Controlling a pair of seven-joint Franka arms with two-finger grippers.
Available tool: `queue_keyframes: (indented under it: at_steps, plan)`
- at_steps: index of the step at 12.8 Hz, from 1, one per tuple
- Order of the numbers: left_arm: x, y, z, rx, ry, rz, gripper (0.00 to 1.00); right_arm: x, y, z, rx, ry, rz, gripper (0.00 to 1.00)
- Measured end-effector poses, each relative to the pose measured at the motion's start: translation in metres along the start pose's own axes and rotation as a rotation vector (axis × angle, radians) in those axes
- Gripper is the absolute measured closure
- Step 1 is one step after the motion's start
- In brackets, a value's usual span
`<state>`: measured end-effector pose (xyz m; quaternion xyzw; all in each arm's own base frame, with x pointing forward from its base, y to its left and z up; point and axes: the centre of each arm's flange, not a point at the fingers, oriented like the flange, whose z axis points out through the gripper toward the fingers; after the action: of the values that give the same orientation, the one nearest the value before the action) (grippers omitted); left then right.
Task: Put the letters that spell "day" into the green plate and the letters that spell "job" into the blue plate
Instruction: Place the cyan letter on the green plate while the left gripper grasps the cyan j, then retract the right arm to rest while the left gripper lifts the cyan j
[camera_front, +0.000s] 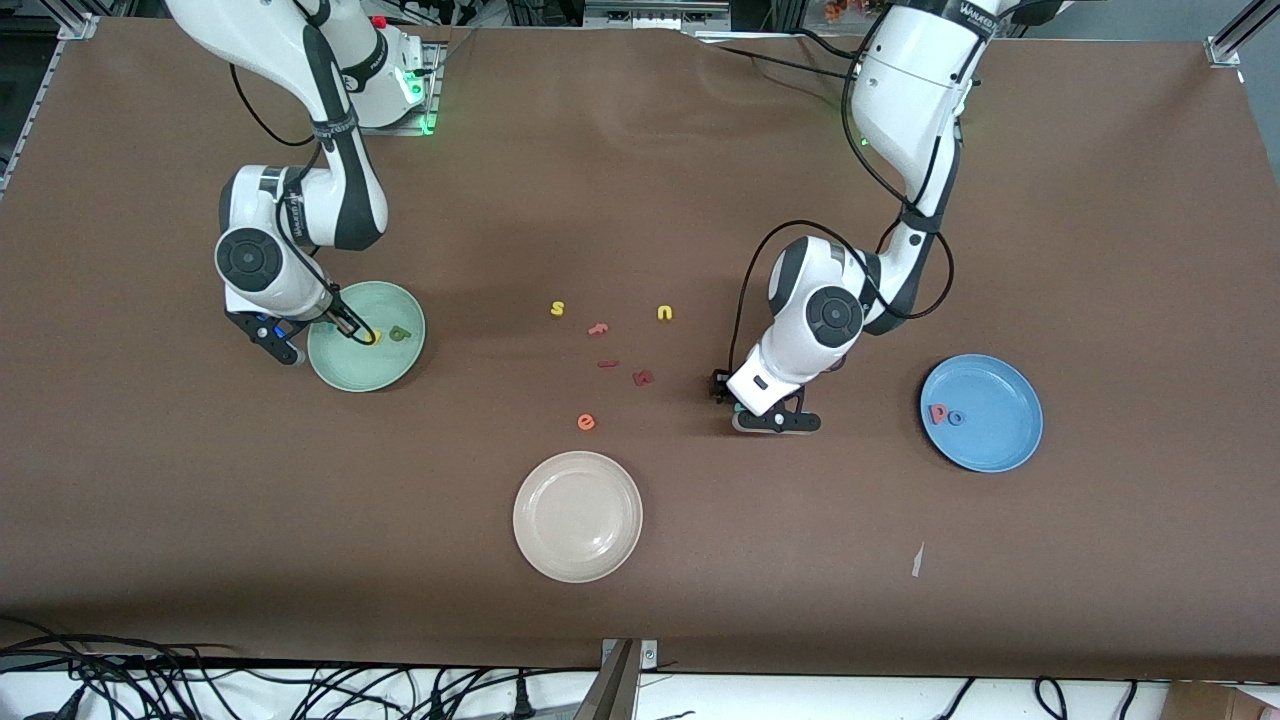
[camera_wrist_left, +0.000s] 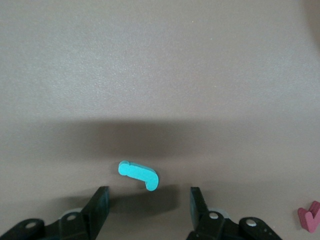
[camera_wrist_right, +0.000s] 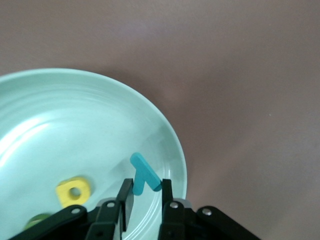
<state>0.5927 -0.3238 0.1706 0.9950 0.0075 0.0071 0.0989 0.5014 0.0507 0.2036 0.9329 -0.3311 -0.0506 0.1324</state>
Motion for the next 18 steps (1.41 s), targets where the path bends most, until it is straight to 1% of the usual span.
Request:
queue_keyframes:
  at_steps: [3, 4, 5, 6, 7, 8, 9, 10, 11, 12, 13, 15, 17, 18]
  plan:
    - [0.0, -0.001, 0.0, 0.002, -0.001, 0.017, 0.33, -0.001, -0.003, -0.008, 0.018, 0.005, -0.007, 0.34]
    - [0.002, -0.003, -0.001, 0.004, 0.001, 0.037, 0.41, -0.001, -0.008, -0.018, 0.029, 0.001, -0.013, 0.23]
    - [0.002, -0.005, -0.001, 0.006, 0.001, 0.055, 0.52, -0.002, -0.014, -0.034, 0.032, -0.016, -0.023, 0.11]
    - [0.002, -0.005, 0.0, 0.007, -0.001, 0.065, 0.52, -0.001, -0.022, -0.057, 0.024, -0.044, -0.038, 0.01]
    - [0.002, -0.005, 0.0, 0.007, -0.001, 0.068, 0.5, 0.001, -0.03, -0.086, 0.016, -0.07, -0.06, 0.0]
    - [0.002, -0.005, 0.001, 0.007, -0.001, 0.069, 0.5, 0.005, -0.039, -0.121, 0.02, -0.081, -0.09, 0.0]
    - [0.002, -0.005, 0.001, 0.008, -0.002, 0.069, 0.5, 0.01, -0.047, -0.154, 0.036, -0.072, -0.115, 0.0]
    - [0.002, -0.006, 0.002, 0.009, -0.002, 0.069, 0.51, 0.014, -0.053, -0.181, 0.061, -0.049, -0.144, 0.0]
    - [0.002, -0.007, 0.002, 0.01, -0.002, 0.069, 0.56, 0.016, -0.058, -0.203, 0.087, -0.021, -0.189, 0.0]
    - [0.003, -0.007, 0.002, 0.01, -0.001, 0.069, 0.68, 0.019, -0.062, -0.224, 0.115, 0.012, -0.25, 0.0]
    - [0.003, -0.006, 0.001, 0.009, 0.001, 0.071, 0.75, 0.022, -0.066, -0.243, 0.139, 0.045, -0.318, 0.0]
    - [0.003, -0.006, 0.001, 0.009, 0.001, 0.071, 0.77, 0.028, -0.065, -0.265, 0.165, 0.086, -0.446, 0.0]
    - [0.004, -0.007, 0.001, 0.01, 0.001, 0.075, 0.76, 0.043, -0.061, -0.276, 0.196, 0.11, -0.512, 0.0]
    - [0.004, -0.008, 0.001, 0.011, 0.002, 0.081, 0.71, 0.051, -0.062, -0.284, 0.205, 0.132, -0.521, 0.0]
